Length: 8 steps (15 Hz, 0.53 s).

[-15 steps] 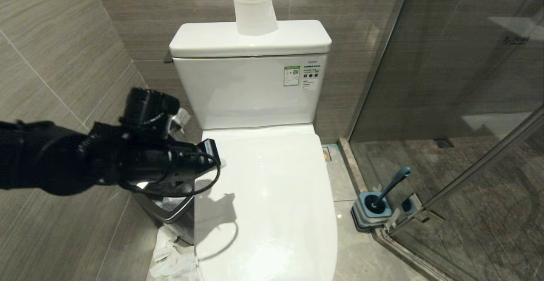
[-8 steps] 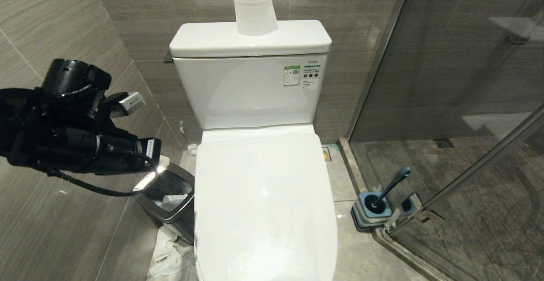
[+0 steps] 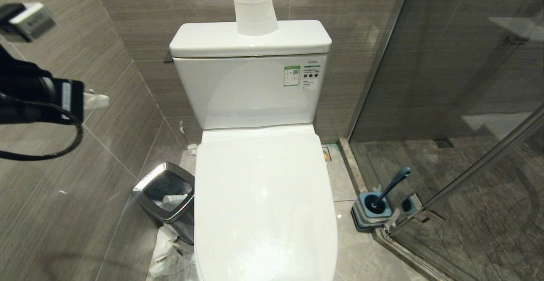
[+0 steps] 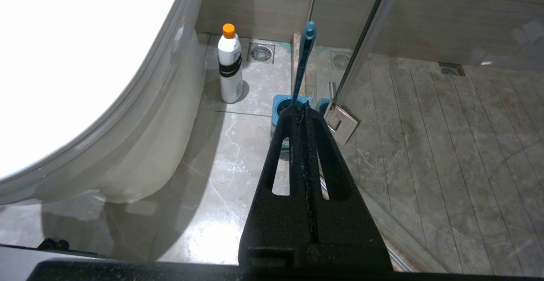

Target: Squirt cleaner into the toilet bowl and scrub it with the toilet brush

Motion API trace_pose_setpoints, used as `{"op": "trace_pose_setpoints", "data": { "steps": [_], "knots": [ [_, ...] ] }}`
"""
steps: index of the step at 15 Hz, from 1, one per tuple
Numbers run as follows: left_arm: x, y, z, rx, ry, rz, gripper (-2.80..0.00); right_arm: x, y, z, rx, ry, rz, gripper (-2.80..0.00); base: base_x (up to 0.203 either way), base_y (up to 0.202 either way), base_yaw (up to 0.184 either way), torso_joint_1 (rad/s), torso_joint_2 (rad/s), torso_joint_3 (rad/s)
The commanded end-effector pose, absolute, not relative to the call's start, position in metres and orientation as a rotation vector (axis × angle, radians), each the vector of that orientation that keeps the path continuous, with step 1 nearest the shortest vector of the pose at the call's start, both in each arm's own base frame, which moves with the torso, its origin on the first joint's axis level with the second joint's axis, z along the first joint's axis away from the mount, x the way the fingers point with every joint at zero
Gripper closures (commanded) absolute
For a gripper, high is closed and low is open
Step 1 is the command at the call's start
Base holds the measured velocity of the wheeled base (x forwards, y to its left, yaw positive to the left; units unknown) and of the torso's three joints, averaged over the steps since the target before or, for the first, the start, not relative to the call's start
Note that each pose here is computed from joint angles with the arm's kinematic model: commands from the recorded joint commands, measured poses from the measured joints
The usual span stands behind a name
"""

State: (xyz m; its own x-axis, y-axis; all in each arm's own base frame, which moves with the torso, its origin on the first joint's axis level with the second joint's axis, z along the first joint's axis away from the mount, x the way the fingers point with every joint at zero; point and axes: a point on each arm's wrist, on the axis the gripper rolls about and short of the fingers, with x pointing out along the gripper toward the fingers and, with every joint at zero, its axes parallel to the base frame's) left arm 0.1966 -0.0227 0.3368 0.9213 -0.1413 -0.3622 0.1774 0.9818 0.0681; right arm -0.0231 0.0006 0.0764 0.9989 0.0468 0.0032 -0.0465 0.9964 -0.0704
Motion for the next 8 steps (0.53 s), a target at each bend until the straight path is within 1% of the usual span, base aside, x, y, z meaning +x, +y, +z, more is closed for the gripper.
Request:
{"op": "trace_pose_setpoints", "data": {
  "steps": [1,3,5,6,8],
  "knots": [
    [0.111,-0.015,0.377,0.089,0.116,-0.18,0.0,-0.023,0.001,0.076,-0.072,-0.003,0.047,0.0,0.0,0.0,0.0,0.0,0.0,0.0],
    [0.05,-0.01,0.385,0.083,-0.029,-0.231,0.0,-0.023,0.001,0.076,-0.072,-0.003,0.047,0.0,0.0,0.0,0.0,0.0,0.0,0.0],
    [0.008,-0.003,0.381,0.08,-0.122,-0.258,0.0,-0.023,0.001,0.076,-0.072,-0.003,0.047,0.0,0.0,0.0,0.0,0.0,0.0,0.0],
    [-0.002,-0.001,0.375,0.078,-0.132,-0.259,0.0,-0.023,0.001,0.076,-0.072,-0.003,0.047,0.0,0.0,0.0,0.0,0.0,0.0,0.0],
    [-0.016,0.004,0.363,0.07,-0.106,-0.184,0.0,-0.023,0.001,0.076,-0.072,-0.003,0.047,0.0,0.0,0.0,0.0,0.0,0.0,0.0]
  ]
}}
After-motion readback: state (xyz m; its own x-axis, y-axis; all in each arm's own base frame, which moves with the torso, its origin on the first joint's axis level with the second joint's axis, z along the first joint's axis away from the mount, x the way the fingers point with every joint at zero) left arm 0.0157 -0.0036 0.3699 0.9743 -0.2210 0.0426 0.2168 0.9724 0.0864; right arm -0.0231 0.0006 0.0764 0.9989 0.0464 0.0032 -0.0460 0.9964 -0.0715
